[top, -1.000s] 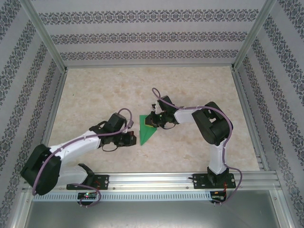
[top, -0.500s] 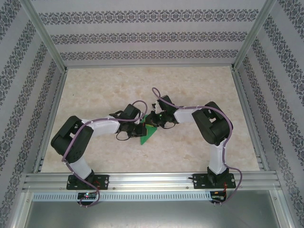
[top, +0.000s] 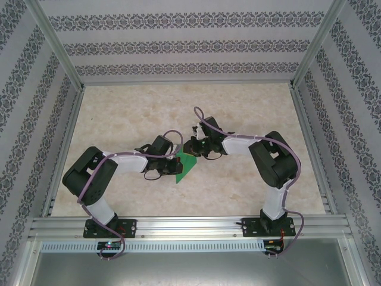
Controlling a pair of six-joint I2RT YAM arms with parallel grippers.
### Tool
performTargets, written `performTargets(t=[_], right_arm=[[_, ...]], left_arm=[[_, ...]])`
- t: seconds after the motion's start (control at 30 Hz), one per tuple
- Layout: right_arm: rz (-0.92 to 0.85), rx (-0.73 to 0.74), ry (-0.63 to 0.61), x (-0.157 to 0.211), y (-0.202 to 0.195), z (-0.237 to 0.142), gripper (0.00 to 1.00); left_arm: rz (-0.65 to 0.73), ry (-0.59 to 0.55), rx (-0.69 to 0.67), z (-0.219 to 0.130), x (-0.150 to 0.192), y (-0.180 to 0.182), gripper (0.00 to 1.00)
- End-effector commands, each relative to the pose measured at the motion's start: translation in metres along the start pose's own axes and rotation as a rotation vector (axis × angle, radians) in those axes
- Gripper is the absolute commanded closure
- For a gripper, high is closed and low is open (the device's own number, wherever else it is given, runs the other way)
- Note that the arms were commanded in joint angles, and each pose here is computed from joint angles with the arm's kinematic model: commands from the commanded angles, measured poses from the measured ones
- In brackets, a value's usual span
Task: Fold a paper plane with a square sheet of paper (pick it up from the middle)
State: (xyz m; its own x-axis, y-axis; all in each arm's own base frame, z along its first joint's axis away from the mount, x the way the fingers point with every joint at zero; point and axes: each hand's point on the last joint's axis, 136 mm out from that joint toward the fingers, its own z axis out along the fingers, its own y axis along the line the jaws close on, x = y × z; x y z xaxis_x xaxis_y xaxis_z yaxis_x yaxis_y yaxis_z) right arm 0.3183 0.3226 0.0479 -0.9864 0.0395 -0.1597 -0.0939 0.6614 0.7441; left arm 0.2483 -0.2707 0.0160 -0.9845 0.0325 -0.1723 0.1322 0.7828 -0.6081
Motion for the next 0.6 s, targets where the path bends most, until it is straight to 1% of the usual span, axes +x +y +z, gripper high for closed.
performTargets(t=[0.0, 0.17, 0.27, 0.4, 0.57], right_arm=[[-0.004, 0.049, 0.023, 0.014, -0.013, 0.008, 0.89], [0.008, 0.027, 0.056, 0.020, -0.017, 0.028, 0.91], [0.015, 0.099, 0.042, 0.016, -0.031, 0.031, 0.91], [-0.002, 0.189, -0.028, -0.008, -0.039, 0.019, 0.90], [0.062, 0.180, -0.084, -0.047, -0.061, 0.012, 0.90]], left_arm=[[-0.048, 0.088, -0.149, 0.007, 0.030, 0.044, 1.00], [-0.044, 0.098, -0.156, 0.008, 0.032, 0.046, 0.99], [-0.033, 0.117, -0.163, 0.007, 0.035, 0.047, 1.00], [-0.038, 0.131, -0.205, 0.003, 0.043, 0.057, 1.00], [-0.039, 0.144, -0.219, 0.003, 0.054, 0.066, 1.00]])
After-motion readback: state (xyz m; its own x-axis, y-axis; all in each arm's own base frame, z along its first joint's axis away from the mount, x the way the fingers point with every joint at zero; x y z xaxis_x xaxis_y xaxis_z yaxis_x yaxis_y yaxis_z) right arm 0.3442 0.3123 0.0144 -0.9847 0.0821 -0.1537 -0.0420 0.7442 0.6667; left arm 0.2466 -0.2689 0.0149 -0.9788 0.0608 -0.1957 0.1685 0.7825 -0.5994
